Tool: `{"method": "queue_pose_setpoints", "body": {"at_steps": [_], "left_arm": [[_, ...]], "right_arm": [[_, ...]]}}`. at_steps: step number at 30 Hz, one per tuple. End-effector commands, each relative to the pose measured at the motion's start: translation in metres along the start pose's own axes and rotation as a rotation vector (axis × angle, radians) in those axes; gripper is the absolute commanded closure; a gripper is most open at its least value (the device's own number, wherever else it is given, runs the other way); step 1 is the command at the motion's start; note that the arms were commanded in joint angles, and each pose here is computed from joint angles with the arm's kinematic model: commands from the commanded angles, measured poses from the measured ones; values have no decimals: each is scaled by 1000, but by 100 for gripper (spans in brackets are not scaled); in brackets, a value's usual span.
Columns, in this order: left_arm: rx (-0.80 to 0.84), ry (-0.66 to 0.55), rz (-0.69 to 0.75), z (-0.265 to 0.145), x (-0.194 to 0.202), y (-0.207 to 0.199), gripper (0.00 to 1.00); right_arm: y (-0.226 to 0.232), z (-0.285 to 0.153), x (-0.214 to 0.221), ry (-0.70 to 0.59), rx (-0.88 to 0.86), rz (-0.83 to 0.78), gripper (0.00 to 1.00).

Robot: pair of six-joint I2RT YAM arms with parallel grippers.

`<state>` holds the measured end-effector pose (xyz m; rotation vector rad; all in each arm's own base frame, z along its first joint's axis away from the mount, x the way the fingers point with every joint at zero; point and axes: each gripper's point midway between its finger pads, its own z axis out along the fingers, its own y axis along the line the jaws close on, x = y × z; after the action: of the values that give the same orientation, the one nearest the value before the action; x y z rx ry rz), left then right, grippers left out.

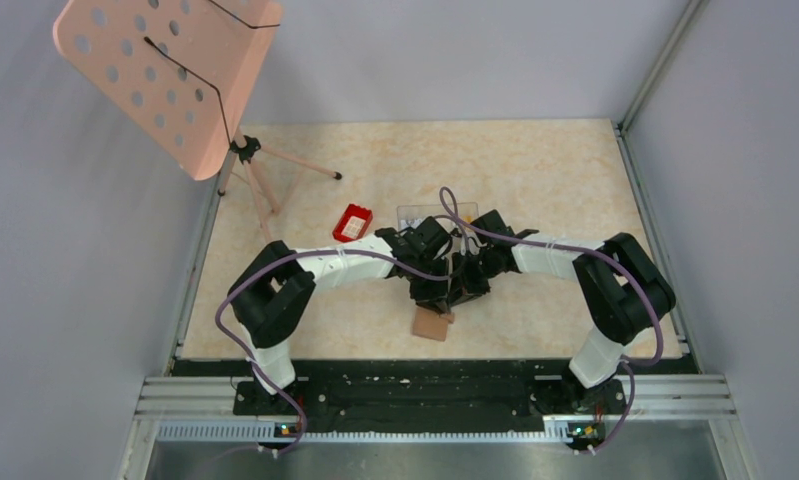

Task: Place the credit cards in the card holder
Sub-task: Close the card holder at the center of the board.

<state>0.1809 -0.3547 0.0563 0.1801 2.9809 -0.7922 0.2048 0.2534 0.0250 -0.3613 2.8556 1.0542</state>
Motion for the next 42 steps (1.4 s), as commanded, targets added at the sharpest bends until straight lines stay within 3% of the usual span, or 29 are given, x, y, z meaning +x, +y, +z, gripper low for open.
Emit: {"method": "queue_pose_setpoints", "body": {"at_steps": [1, 9, 13, 18, 23, 42], "left_arm": [[-42, -48, 20, -10, -11, -1, 70], [-62, -42, 3, -9, -10, 2, 66], [17, -35, 21, -7, -9, -11, 68], [63, -19, 22, -2, -8, -18, 80], [43, -22, 14, -3, -6, -13, 100], [-116, -57, 10, -9, -7, 18, 100]], "right_arm": [[-20, 3, 2, 3, 92, -6, 100], [-22, 3, 4, 9, 91, -2, 100], [-23, 3, 6, 11, 92, -1, 100], [-23, 2, 7, 9, 92, -1, 100], [-21, 1, 6, 4, 91, -4, 100], [-19, -1, 6, -1, 87, -5, 100]]}}
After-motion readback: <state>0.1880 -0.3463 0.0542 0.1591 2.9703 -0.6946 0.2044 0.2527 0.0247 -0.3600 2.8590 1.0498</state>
